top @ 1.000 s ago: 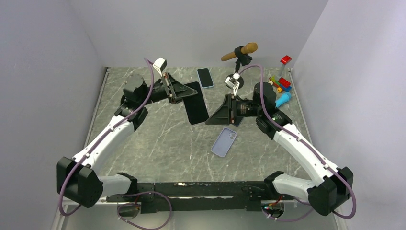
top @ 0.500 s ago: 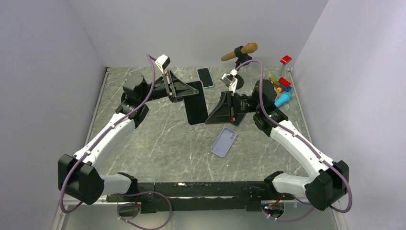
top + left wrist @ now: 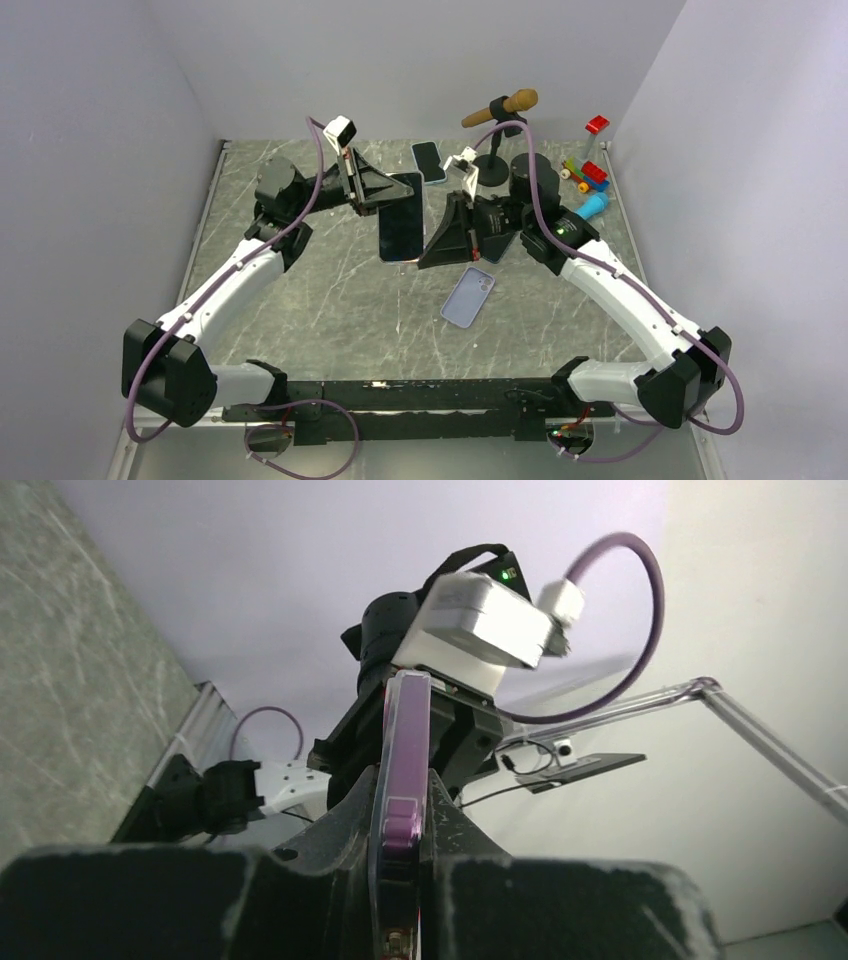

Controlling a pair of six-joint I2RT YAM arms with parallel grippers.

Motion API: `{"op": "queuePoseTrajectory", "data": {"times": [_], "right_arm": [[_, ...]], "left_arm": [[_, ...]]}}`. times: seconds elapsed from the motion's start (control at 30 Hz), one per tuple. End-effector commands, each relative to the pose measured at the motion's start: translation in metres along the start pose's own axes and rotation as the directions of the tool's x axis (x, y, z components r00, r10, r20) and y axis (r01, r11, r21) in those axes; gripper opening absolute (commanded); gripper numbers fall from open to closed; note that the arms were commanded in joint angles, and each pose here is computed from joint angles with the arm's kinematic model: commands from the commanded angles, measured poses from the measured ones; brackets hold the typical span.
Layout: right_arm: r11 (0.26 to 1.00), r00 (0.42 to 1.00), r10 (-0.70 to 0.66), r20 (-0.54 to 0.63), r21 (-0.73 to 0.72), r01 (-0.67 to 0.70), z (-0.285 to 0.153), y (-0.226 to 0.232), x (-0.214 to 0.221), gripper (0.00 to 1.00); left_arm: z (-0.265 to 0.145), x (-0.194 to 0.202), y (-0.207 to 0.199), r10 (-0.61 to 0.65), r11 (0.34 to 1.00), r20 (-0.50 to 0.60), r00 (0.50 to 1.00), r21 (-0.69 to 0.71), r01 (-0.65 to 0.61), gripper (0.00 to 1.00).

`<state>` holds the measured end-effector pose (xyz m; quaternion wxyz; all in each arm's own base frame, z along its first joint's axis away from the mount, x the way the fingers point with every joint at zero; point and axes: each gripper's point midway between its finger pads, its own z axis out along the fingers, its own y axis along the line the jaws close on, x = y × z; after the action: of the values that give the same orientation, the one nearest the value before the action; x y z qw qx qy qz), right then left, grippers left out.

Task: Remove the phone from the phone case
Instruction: Remove the phone case from the phone.

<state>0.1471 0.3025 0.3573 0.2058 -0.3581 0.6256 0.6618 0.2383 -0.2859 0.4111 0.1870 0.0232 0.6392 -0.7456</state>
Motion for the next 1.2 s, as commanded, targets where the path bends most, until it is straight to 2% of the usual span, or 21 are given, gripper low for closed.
{"op": "queuePoseTrajectory", "data": {"times": [0.0, 0.2, 0.33, 0.5, 0.6, 0.8, 0.9, 0.97, 1.1, 1.17], "right_arm": [[0.88, 0.928, -0.373, -0.021, 0.308, 0.36, 0.01, -0.06, -0.028, 0.0], [0.826, 0.895, -0.445, -0.026, 0.374, 0.422, 0.016, -0.077, -0.059, 0.0], [0.728, 0.867, -0.499, -0.005, 0.539, 0.422, -0.001, -0.095, -0.078, 0.0], [0.605, 0.823, -0.564, -0.07, 0.643, 0.469, -0.016, -0.103, -0.102, 0.0], [0.552, 0.787, -0.608, -0.106, 0.655, 0.515, -0.021, -0.097, -0.117, 0.0], [0.493, 0.756, -0.619, -0.215, 0.642, 0.586, -0.022, -0.102, -0.118, 0.0], [0.491, 0.756, -0.615, -0.225, 0.641, 0.59, -0.021, -0.103, -0.117, 0.0], [0.518, 0.783, -0.592, -0.191, 0.653, 0.552, -0.021, -0.104, -0.118, 0.0], [0.616, 0.893, -0.441, -0.086, 0.695, 0.371, -0.02, -0.113, -0.096, 0.0], [0.683, 0.935, -0.353, 0.037, 0.692, 0.231, -0.019, -0.104, -0.085, 0.0]], "left_arm": [[0.009, 0.03, -0.047, -0.244, 0.964, -0.071, 0.967, 0.092, 0.25, 0.0], [0.006, 0.036, -0.051, -0.293, 0.951, -0.059, 0.954, 0.079, 0.297, 0.0], [0.005, 0.036, -0.056, -0.302, 0.949, -0.052, 0.952, 0.082, 0.306, 0.0], [0.006, 0.038, -0.049, -0.344, 0.938, -0.05, 0.937, 0.024, 0.346, 0.0], [0.007, 0.037, -0.043, -0.371, 0.928, -0.042, 0.928, 0.003, 0.371, 0.0], [0.011, 0.035, -0.033, -0.397, 0.918, -0.039, 0.917, -0.018, 0.396, 0.0], [0.012, 0.033, -0.037, -0.384, 0.923, -0.039, 0.923, -0.018, 0.383, 0.0], [0.012, 0.031, -0.036, -0.364, 0.931, -0.022, 0.931, -0.016, 0.364, 0.0], [0.005, 0.006, -0.037, -0.29, 0.956, 0.158, 0.944, 0.089, 0.278, 0.0], [-0.001, -0.012, -0.035, -0.249, 0.967, 0.272, 0.93, 0.129, 0.221, 0.0]]}}
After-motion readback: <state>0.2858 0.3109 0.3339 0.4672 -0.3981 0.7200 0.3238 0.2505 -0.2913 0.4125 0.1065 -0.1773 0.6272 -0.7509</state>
